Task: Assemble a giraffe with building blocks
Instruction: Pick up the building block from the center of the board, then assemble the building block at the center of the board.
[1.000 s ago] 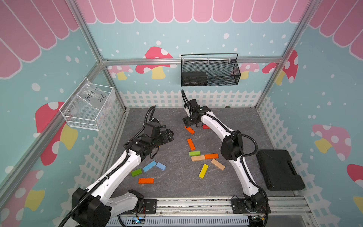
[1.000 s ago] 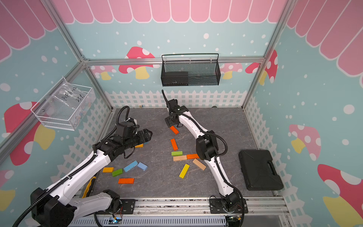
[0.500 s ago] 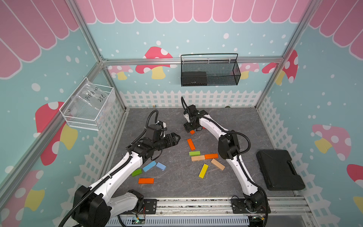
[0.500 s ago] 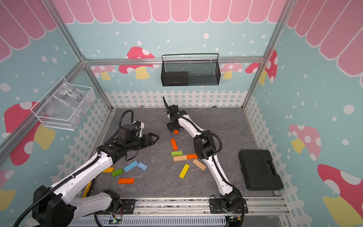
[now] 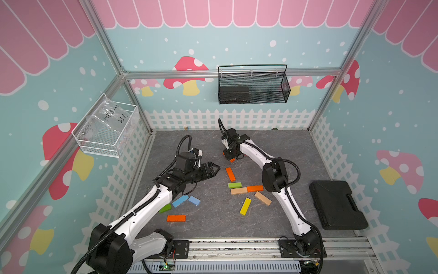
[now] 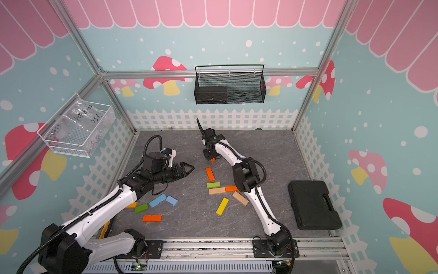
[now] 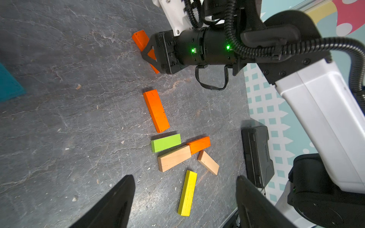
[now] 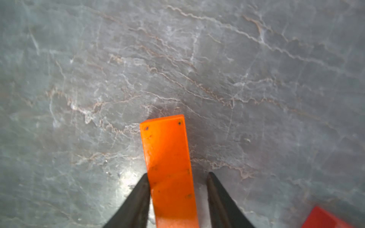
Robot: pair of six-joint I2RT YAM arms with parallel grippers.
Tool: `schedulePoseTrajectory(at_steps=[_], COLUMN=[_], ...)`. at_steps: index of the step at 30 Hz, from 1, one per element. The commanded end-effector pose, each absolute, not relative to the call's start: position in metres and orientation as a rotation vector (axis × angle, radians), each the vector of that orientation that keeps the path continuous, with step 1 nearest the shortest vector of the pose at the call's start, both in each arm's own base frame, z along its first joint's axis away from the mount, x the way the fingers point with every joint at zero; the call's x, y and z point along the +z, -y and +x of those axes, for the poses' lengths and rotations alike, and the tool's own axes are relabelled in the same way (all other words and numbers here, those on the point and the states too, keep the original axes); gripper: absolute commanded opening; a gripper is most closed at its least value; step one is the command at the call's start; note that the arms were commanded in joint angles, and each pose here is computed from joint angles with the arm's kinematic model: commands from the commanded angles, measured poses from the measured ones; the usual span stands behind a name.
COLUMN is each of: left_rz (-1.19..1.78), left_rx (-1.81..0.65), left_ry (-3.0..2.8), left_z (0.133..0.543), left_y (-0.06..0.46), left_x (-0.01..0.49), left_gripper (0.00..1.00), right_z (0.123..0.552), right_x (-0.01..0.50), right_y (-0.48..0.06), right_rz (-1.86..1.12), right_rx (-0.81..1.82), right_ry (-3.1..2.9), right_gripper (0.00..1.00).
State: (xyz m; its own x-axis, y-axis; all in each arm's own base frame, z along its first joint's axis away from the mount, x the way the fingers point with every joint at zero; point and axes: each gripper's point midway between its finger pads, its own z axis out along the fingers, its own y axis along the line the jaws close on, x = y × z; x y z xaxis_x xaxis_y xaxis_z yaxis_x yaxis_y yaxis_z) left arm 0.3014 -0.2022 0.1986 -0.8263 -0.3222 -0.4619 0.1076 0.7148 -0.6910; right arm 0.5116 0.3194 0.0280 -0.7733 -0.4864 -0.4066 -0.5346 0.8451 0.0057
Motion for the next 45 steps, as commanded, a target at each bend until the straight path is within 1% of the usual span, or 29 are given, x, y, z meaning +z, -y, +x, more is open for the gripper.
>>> schedulePoseTrajectory(at_steps=[1, 4, 7, 13, 15, 19, 25, 29, 32, 37, 45], left_rz=[-0.151, -0.148, -0.151, -0.144, -0.128, -0.089, -0.039, -0.022, -0.011, -0.015, -0.014], left_rx=[-1.028, -1.025, -1.022, -1.018, -1.009, -0.984, -0.976, -0.999, -1.001, -0.995, -0.975], left_ry=[-2.315, -2.317, -2.319, -2.334, -2.341, -2.360, -2.386, -2.395, -2.402, -2.408, -2.408], left_z=[0.299, 0.297, 0.295, 0.289, 0.287, 0.282, 0.278, 0.279, 0.280, 0.282, 0.283], left_y=[0.204, 0.203, 0.202, 0.205, 0.209, 0.219, 0.239, 0.253, 0.260, 0.263, 0.260], left_x=[0.209, 0.210, 0.212, 0.214, 0.215, 0.216, 0.210, 0.205, 0.201, 0.194, 0.187], left_gripper=[0.83, 0.82, 0.82, 0.82, 0.82, 0.82, 0.82, 0.82, 0.82, 0.82, 0.83], right_z=[0.507, 0.508, 0.510, 0.500, 0.489, 0.469, 0.441, 0.433, 0.430, 0.435, 0.460], right_x=[0.022, 0.043, 0.081, 0.166, 0.182, 0.193, 0.169, 0.147, 0.128, 0.090, 0.048], right_y=[-0.320, -0.323, -0.327, -0.308, -0.293, -0.255, -0.191, -0.146, -0.126, -0.117, -0.122], right_rz=[-0.767, -0.738, -0.692, -0.532, -0.464, -0.349, -0.239, -0.133, -0.093, -0.090, -0.093], right_rx=[0.175, 0.209, 0.246, 0.259, 0.266, 0.248, 0.251, 0.220, 0.193, 0.198, 0.175], right_ry=[-2.653, -2.627, -2.576, -2.493, -2.486, -2.483, -2.532, -2.560, -2.591, -2.652, -2.707], right_gripper=[0.31, 0.22, 0.16, 0.16, 0.16, 0.16, 0.16, 0.16, 0.16, 0.17, 0.18])
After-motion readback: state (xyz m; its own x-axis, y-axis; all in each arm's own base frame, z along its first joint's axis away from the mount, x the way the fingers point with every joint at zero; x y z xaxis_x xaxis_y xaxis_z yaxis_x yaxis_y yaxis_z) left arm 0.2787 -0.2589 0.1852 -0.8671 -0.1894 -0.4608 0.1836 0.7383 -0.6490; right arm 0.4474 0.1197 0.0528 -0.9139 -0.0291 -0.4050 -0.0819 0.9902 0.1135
